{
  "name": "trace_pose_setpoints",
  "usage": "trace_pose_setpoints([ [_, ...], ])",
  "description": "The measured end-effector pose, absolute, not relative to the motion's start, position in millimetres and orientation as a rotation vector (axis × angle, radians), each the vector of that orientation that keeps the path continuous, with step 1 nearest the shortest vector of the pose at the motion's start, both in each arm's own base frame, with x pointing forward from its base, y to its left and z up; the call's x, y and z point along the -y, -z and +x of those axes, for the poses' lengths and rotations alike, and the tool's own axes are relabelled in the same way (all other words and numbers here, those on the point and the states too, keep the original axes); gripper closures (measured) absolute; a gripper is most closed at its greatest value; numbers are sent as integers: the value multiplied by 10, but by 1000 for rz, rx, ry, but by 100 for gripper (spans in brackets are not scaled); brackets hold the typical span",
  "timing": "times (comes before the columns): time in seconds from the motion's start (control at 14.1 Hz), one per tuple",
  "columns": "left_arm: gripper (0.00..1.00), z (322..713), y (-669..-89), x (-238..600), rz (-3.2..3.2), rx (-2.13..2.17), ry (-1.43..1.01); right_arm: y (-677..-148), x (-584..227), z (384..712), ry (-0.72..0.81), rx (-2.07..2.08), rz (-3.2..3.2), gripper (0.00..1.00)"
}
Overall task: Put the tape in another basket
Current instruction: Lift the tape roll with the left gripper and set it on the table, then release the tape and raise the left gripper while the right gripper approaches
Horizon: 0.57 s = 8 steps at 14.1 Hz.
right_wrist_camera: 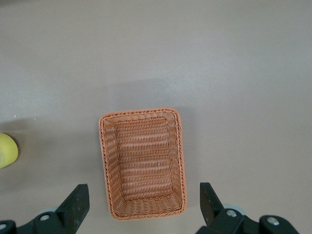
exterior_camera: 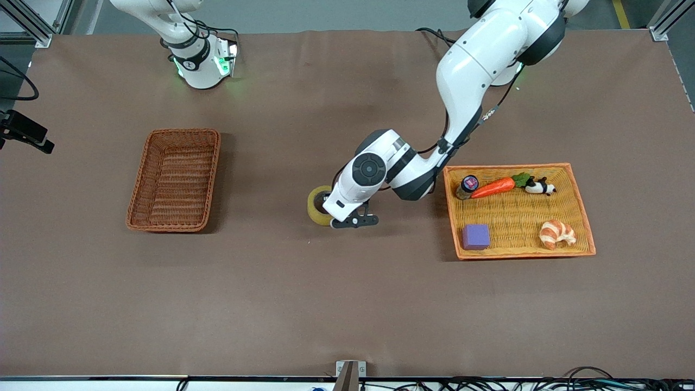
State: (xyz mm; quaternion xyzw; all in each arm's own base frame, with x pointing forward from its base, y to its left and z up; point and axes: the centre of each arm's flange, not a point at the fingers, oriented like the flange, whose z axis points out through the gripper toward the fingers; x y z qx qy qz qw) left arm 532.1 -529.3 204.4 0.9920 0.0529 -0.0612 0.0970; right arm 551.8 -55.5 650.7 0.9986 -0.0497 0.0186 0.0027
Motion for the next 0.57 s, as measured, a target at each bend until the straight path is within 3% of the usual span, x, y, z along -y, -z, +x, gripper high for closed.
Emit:
trace_pose_setpoints([
  [0.21,74,5284,-2053,5366,2938,-151,160,-6507,556,5518,-58,156,3132,0],
  [0.36,59,5308,-2090,5373,2931,-171,150,-6507,556,5518,-58,156,3132,0],
  [0.57,28,5545,-2550,5261,2918,-203,88,-6503,551,5520,-57,154,3132,0],
])
